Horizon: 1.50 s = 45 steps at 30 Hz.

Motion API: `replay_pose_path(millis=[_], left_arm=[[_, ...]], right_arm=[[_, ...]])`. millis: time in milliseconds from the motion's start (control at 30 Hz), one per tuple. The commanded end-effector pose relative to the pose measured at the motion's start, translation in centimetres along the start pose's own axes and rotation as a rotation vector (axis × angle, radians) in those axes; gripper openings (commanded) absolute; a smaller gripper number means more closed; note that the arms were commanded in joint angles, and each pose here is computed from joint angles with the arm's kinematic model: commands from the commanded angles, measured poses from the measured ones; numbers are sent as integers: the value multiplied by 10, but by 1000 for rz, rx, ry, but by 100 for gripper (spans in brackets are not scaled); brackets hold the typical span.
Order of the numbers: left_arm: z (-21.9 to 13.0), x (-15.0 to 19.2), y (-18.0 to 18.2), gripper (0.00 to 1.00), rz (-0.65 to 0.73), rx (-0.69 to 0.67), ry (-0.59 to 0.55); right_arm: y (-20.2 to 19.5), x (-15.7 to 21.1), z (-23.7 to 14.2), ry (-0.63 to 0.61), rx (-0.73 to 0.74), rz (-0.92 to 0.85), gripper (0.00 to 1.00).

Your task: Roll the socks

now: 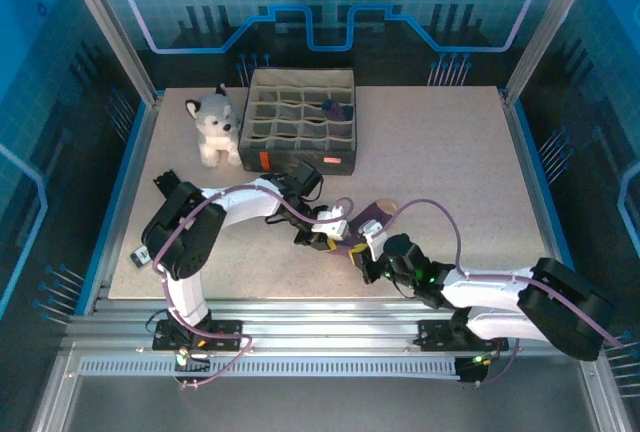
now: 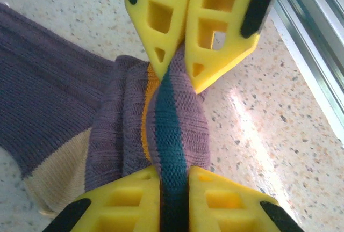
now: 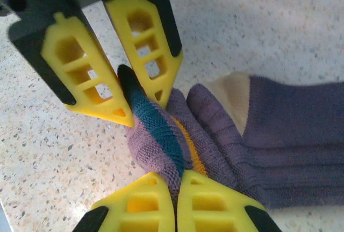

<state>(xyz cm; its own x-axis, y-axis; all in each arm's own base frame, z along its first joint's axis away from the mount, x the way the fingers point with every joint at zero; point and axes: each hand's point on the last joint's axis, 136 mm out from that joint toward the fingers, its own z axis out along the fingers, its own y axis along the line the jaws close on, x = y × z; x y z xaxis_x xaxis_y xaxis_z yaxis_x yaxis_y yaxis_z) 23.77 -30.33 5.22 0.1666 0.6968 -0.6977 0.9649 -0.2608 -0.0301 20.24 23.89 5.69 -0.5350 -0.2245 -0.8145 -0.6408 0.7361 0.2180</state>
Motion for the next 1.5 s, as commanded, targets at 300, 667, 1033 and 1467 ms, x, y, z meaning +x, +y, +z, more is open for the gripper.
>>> replay_pose_path(millis=[300, 667, 1033, 1467], left_arm=[[-16, -5, 5, 24, 15, -70, 9], [-34, -15, 12, 26, 70, -213, -13], [-23, -22, 22, 30, -231, -351, 0], [-13, -9, 26, 41, -595, -374, -53]], right_arm=[[-16, 37, 4, 400, -7, 230, 0], [-28, 44, 4, 523, 57, 368, 0], [-35, 48, 5, 621, 84, 458, 0], [-30, 49, 7, 651, 25, 474, 0]])
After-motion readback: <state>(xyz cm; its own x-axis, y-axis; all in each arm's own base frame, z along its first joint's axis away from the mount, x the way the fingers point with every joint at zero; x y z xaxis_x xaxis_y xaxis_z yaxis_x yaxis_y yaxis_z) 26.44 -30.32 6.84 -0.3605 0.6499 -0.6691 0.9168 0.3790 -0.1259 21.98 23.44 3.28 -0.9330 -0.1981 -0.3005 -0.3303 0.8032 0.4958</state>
